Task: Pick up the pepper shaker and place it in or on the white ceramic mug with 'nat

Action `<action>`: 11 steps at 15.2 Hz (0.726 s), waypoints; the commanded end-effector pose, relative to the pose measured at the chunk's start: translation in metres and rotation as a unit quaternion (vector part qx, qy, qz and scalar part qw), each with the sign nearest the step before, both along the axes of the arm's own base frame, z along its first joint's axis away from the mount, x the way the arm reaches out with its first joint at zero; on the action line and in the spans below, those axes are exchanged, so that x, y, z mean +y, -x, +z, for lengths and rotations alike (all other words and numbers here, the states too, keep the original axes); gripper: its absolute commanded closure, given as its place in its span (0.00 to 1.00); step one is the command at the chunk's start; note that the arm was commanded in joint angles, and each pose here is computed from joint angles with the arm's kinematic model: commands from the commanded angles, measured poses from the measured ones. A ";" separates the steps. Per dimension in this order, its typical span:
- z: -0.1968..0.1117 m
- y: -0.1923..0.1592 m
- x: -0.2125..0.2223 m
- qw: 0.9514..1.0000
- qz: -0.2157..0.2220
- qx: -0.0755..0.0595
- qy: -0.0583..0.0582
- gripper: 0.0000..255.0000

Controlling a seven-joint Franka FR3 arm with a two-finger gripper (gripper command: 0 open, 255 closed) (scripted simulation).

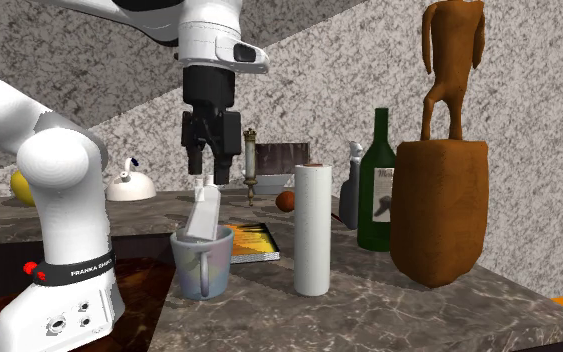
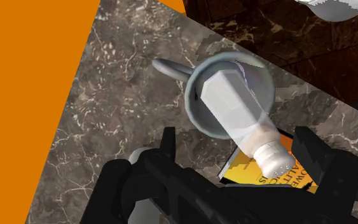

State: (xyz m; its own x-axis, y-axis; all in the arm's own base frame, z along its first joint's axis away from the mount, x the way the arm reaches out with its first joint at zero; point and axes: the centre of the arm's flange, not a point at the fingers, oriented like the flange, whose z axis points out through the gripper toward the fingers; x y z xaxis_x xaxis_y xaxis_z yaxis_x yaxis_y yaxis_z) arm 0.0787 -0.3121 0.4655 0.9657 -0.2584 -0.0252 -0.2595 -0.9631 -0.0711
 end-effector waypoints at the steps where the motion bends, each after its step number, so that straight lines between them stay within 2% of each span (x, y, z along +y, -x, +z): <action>1: -0.001 0.000 0.000 1.000 0.000 0.000 0.000 0.00; 5: 0.049 0.000 -0.004 1.000 0.000 0.000 0.000 0.00; 11: 0.049 0.000 -0.004 1.000 0.000 0.000 0.000 0.00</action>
State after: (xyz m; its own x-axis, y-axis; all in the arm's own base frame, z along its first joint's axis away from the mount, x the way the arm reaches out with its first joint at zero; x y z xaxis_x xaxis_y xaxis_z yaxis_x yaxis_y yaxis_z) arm 0.0788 -0.3156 0.5146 0.9657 -0.2583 -0.0254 -0.2595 -0.9631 -0.0712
